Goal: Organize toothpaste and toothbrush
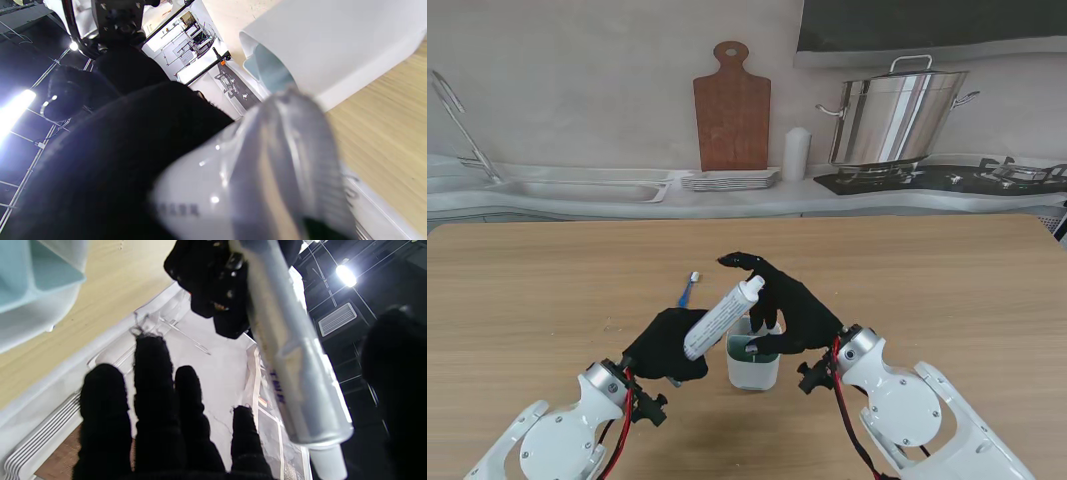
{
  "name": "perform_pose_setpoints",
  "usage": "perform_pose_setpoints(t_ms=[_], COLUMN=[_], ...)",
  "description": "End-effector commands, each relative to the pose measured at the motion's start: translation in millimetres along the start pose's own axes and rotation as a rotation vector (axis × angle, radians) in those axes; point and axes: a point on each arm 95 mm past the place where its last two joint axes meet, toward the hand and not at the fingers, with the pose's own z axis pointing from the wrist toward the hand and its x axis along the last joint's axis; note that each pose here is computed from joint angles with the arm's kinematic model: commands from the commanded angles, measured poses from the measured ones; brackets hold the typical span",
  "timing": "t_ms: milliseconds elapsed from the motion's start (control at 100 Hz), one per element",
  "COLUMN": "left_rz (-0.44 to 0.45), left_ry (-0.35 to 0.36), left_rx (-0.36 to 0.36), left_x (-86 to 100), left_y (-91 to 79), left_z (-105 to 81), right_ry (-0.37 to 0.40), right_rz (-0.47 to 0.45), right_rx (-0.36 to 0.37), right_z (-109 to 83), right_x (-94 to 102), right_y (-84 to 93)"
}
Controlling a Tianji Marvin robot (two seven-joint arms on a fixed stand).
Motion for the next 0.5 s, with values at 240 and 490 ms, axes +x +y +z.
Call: perform_pose_setpoints(t_ms=[240, 490], left_rz=[0.013, 0.025], left_ry=[0.019, 0.015], left_rx=[-0.02, -0.038], left_x=[2.7, -0.6], left_y=[3.8, 6.7], left_z=[6.0, 7.4], right_ry=[0.037, 0.044], right_rz=[0.106, 0.18], right_rx=[0.018, -0.01], right_z=[-9.6, -13.2], right_x=[10.6, 13.5], right_y=[-19.7, -26.4])
